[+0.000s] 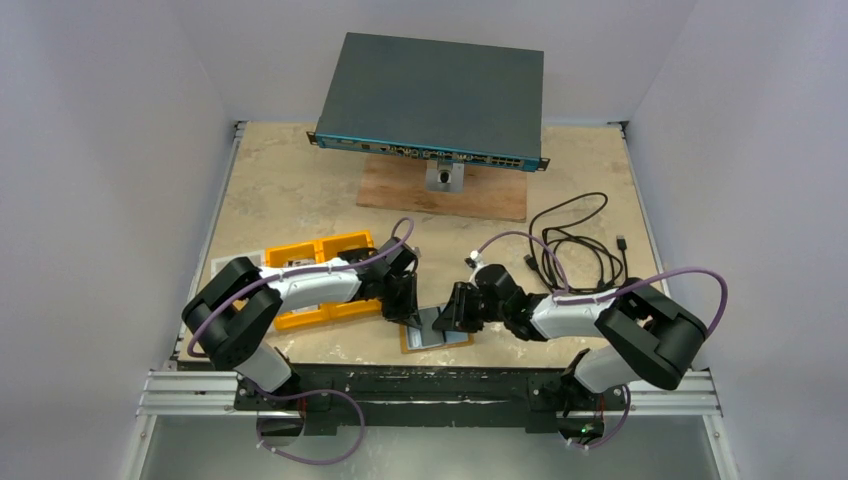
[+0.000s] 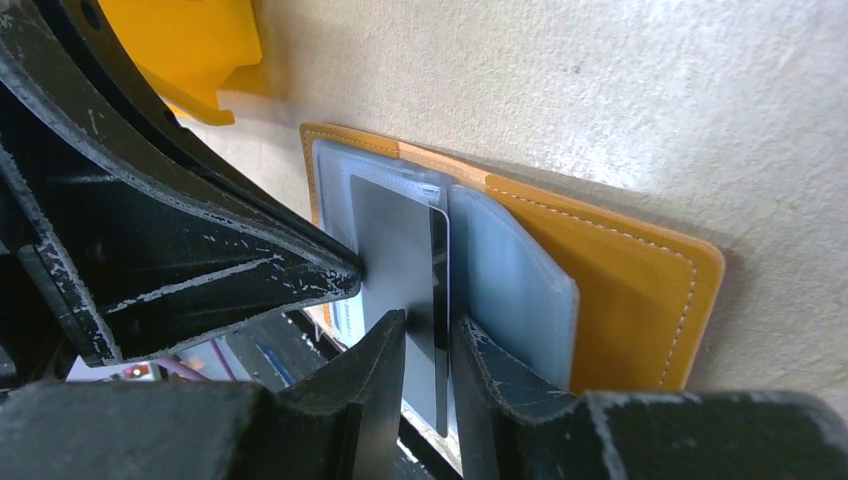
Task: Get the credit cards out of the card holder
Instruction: Remove the credit card from the card holder.
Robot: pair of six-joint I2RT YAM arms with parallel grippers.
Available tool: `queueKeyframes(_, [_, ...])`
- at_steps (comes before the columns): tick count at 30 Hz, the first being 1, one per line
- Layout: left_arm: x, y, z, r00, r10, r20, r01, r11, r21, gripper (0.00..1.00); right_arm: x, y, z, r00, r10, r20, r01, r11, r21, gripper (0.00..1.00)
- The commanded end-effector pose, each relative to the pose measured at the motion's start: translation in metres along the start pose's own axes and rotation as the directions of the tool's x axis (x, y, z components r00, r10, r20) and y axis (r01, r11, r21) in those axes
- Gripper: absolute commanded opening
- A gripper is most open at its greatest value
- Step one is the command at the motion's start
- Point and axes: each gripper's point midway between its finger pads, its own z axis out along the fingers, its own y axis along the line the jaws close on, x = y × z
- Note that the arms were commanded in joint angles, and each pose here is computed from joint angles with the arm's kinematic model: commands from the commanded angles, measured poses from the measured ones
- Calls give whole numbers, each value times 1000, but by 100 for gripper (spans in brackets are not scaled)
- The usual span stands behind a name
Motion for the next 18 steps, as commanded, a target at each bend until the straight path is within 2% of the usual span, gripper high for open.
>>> queueKeyframes(1, [8, 28, 11, 1000, -18, -10, 17, 991, -133, 0, 8, -8, -4, 999, 44, -20, -45, 998, -45, 25])
queueKeyframes(7, [11, 36, 13, 999, -28, -18, 25, 987, -162, 0, 5, 1, -11, 994, 108, -8, -108, 980, -169, 25])
queueKeyframes(18, [12, 38, 13, 999, -29, -22, 25, 985, -169, 0, 1, 7, -19, 978, 210, -16, -205, 934, -293, 23])
